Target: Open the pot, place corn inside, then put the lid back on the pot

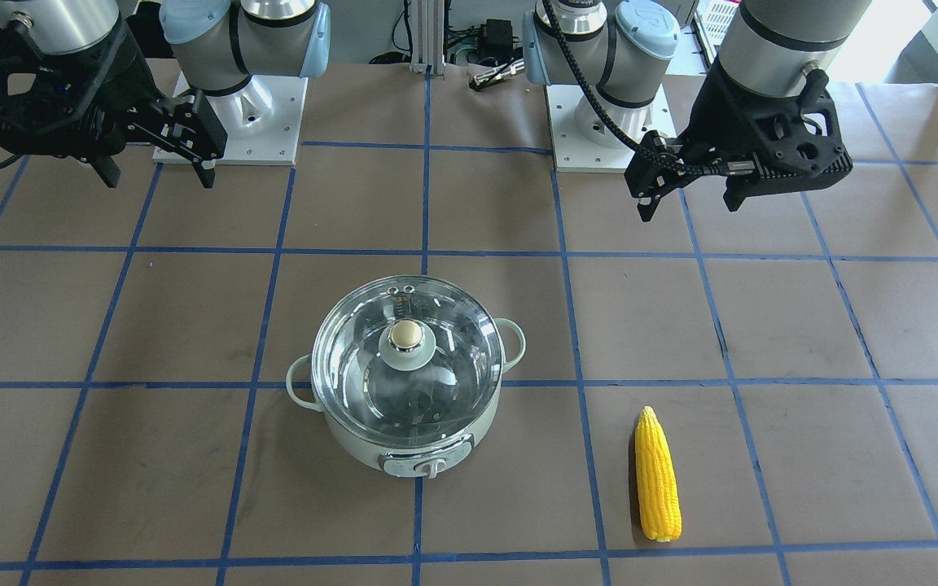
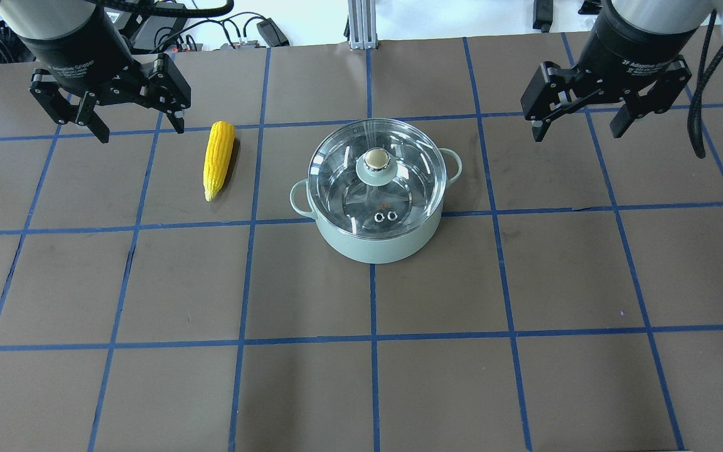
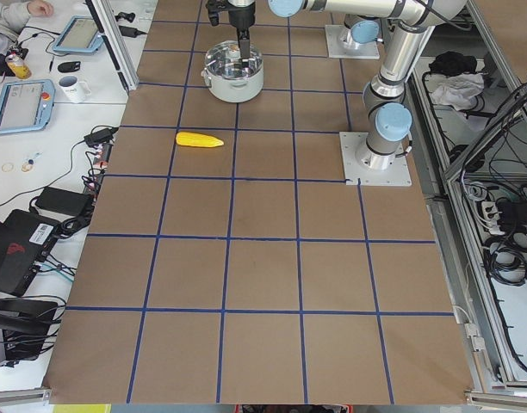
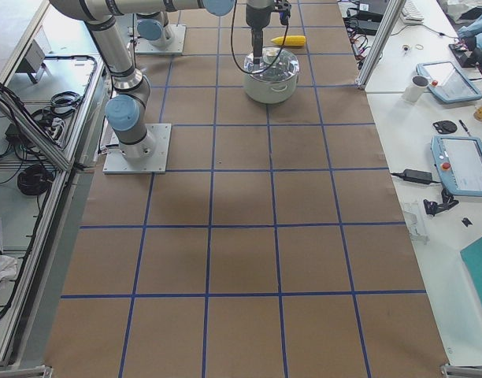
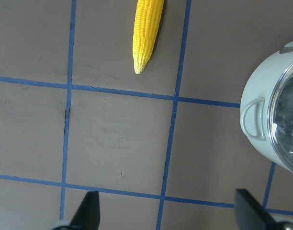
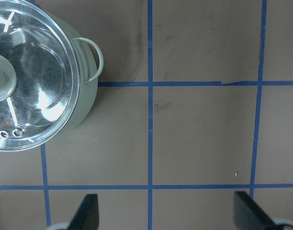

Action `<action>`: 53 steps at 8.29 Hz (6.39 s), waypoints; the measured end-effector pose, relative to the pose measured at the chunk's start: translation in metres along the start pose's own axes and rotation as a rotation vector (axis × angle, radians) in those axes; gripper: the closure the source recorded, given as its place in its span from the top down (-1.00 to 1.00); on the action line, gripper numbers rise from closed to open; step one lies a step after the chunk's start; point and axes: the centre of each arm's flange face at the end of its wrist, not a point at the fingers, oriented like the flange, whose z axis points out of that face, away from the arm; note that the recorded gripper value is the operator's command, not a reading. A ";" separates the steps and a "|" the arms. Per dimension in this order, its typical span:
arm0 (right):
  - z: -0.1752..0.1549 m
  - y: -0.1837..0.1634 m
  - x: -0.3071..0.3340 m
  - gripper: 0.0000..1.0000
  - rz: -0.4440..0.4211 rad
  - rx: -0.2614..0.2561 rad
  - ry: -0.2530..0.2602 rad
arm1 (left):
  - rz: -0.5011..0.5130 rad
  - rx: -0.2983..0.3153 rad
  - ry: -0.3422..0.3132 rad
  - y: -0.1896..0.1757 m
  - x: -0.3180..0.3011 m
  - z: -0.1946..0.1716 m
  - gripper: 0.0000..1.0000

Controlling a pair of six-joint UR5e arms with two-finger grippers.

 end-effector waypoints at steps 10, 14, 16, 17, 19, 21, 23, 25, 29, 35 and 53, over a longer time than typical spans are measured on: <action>0.022 -0.033 -0.043 1.00 0.018 0.058 -0.014 | 0.201 0.023 0.004 -0.040 -0.014 0.030 1.00; 0.093 -0.065 -0.163 1.00 0.096 0.126 -0.049 | 0.249 0.043 0.003 -0.097 -0.018 0.089 1.00; 0.119 -0.068 -0.198 1.00 0.113 0.137 -0.055 | 0.265 0.040 0.010 -0.129 -0.020 0.137 1.00; 0.132 -0.067 -0.214 0.99 0.110 0.134 -0.053 | 0.272 0.038 0.013 -0.145 -0.021 0.168 1.00; 0.154 -0.068 -0.227 0.84 0.108 0.113 -0.045 | 0.277 0.013 0.025 -0.169 -0.029 0.221 1.00; 0.166 -0.068 -0.229 0.53 0.105 0.098 -0.038 | 0.286 -0.004 0.081 -0.183 -0.028 0.266 1.00; 0.167 -0.069 -0.230 0.39 0.100 0.096 -0.035 | 0.283 -0.010 0.109 -0.191 -0.025 0.297 1.00; 0.168 -0.069 -0.229 0.33 0.100 0.096 -0.035 | 0.286 0.010 0.111 -0.198 -0.024 0.316 0.87; 0.171 -0.071 -0.229 0.02 0.102 0.095 -0.024 | 0.275 -0.013 0.104 -0.202 -0.024 0.340 -1.00; 0.167 -0.071 -0.228 -0.25 0.105 0.102 -0.025 | 0.136 -0.058 0.097 -0.185 -0.027 0.279 -1.00; -0.008 -0.008 -0.029 -0.24 -0.026 0.063 0.023 | 0.264 0.043 0.181 -0.018 0.267 0.171 -1.00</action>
